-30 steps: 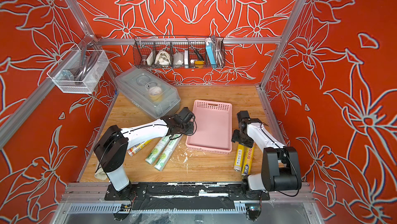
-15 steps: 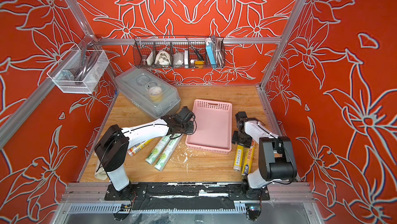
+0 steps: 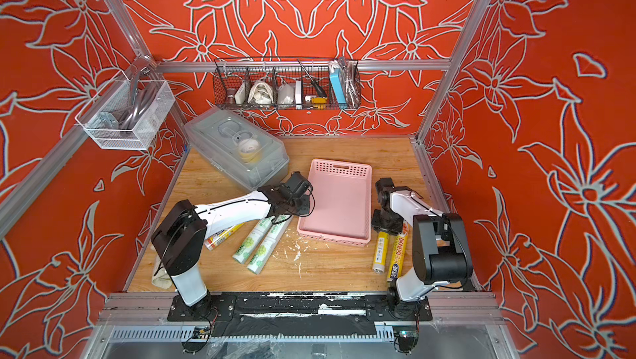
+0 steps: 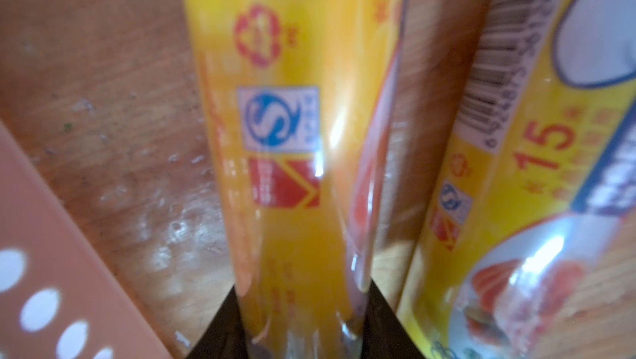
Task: Put the plastic wrap into the basket
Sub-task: Pick up the plastic wrap from the center of the board, then place the plastic wrap in the basket.
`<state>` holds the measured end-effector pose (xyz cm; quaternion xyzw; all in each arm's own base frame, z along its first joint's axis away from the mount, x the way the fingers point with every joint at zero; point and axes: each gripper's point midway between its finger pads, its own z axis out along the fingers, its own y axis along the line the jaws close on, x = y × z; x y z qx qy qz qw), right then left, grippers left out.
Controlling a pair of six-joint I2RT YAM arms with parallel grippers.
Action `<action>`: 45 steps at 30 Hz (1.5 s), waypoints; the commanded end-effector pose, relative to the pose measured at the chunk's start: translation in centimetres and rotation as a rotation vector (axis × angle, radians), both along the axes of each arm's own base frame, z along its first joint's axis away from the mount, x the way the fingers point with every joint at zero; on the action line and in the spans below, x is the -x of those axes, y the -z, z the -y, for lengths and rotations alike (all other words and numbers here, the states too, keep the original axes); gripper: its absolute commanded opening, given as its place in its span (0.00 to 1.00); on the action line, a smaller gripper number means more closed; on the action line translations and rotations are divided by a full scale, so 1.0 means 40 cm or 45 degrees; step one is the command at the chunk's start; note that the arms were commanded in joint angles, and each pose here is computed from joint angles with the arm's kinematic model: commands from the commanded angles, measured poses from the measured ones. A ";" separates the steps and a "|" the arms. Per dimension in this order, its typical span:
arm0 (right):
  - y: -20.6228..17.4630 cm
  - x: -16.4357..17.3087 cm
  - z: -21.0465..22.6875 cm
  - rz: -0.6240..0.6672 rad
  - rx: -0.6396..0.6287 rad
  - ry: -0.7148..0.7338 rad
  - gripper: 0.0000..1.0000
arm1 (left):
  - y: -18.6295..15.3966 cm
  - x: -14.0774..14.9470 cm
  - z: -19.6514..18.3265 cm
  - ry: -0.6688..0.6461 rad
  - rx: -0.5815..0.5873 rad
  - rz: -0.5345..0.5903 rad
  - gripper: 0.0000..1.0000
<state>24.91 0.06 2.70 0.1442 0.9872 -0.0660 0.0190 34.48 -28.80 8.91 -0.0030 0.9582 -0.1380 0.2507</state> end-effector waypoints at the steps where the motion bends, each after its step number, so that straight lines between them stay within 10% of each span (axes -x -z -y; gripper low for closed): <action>1: -0.054 -0.004 0.025 -0.003 0.086 -0.022 0.28 | -0.005 0.015 -0.022 -0.002 -0.030 -0.006 0.15; 18: -0.396 -0.105 -0.125 0.335 -0.108 -0.189 0.26 | -0.021 0.062 0.025 -0.046 0.160 -0.063 0.15; 28: -0.371 -0.220 -0.313 0.330 -0.220 -0.389 0.26 | -0.021 0.074 0.021 -0.037 0.140 -0.055 0.14; 45: -0.143 -0.299 -0.285 0.044 -0.006 -0.327 0.25 | -0.030 0.073 0.001 -0.045 0.099 -0.027 0.15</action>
